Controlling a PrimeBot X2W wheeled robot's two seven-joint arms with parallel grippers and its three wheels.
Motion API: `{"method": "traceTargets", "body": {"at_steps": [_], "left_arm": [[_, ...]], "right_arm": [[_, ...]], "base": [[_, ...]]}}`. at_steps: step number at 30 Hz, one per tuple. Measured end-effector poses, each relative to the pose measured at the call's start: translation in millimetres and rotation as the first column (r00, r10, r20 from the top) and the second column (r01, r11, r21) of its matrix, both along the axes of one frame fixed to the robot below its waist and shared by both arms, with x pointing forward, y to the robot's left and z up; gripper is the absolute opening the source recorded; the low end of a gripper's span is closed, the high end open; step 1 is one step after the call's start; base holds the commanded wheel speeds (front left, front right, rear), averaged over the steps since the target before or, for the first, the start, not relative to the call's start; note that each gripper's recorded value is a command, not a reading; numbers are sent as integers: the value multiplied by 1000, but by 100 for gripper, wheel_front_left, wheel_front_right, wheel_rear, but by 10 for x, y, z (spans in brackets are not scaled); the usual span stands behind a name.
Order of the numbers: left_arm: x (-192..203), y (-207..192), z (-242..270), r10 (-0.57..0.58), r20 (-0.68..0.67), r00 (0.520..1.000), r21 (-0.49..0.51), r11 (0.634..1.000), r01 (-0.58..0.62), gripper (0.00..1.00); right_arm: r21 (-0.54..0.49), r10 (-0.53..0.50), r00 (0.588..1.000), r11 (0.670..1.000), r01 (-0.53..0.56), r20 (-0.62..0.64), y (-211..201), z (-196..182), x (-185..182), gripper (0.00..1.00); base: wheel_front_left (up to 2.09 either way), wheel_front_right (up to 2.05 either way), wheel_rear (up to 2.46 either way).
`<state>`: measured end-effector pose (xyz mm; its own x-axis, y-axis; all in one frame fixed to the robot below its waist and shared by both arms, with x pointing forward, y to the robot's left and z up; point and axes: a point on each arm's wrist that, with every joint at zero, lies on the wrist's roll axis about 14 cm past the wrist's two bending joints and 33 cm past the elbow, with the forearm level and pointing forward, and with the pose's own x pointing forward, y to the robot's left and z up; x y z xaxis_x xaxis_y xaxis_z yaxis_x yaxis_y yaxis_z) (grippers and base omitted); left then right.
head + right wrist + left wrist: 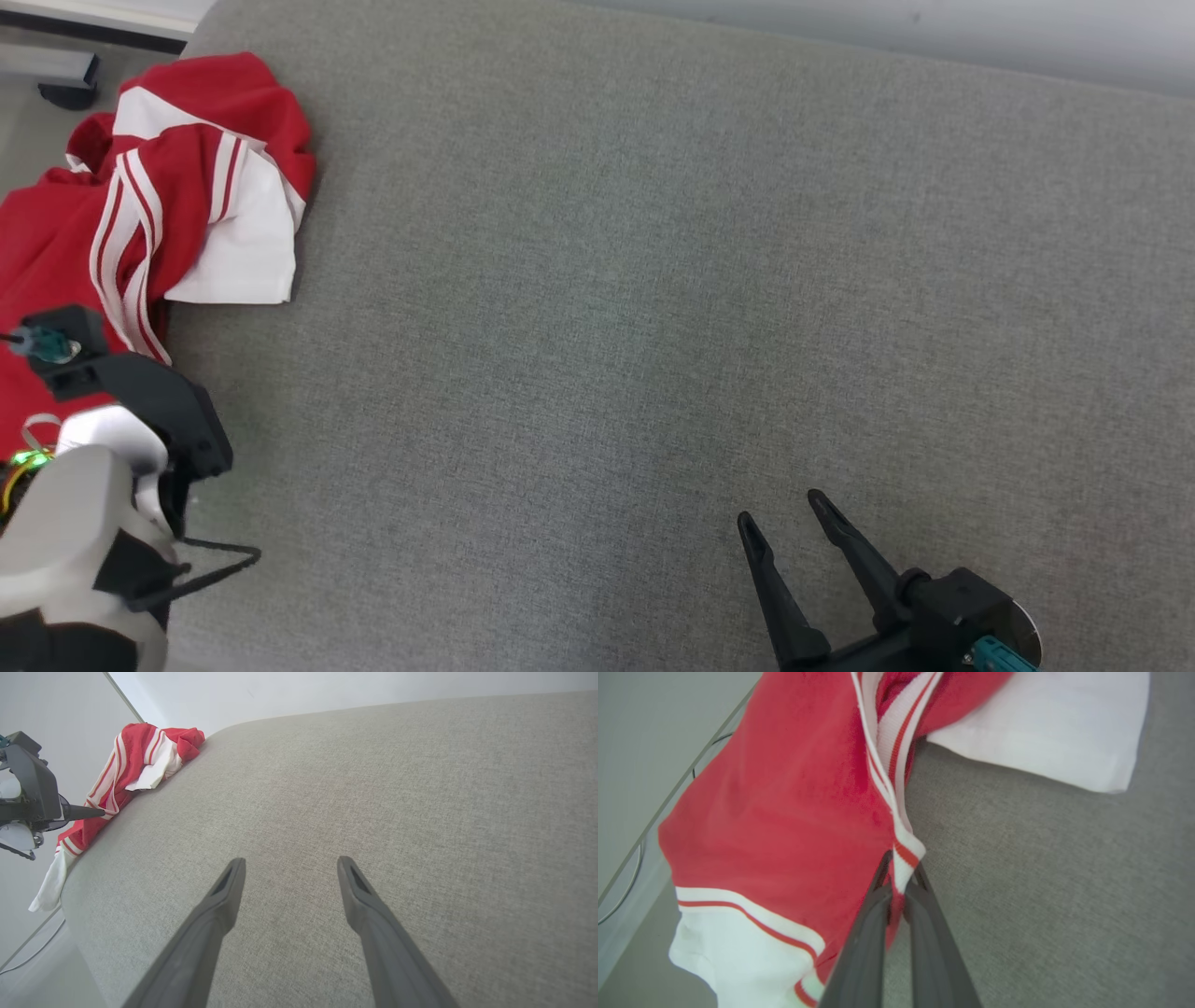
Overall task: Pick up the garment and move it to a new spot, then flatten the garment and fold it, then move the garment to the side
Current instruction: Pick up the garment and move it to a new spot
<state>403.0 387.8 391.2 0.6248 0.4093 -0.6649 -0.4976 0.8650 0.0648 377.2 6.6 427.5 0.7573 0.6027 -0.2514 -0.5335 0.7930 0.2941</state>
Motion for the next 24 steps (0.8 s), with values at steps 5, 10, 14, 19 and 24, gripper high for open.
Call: {"method": "traceTargets", "body": {"at_steps": [5,10,14,19,24], "left_arm": [[164,131,407,-37,97,995,56,998,32,0],[398,219,1194,-129,252,959,165,982,89,0],[552,93,1936,-254,363,896,285,946,152,0],[616,-277,2978,-402,521,753,409,892,192,0],[628,-999,3615,-512,637,576,425,857,292,0]], "right_arm": [[53,0,1000,999,-1,23,66,104,-16,100],[126,-15,997,992,5,75,120,297,-53,100],[178,-41,992,984,19,119,113,457,-103,100],[214,-91,978,976,50,186,18,671,-178,100],[235,-180,946,965,117,270,-233,926,-166,100]], "base": [[0,0,0],[0,0,0],[0,0,0],[0,0,0],[0,0,0]]}}
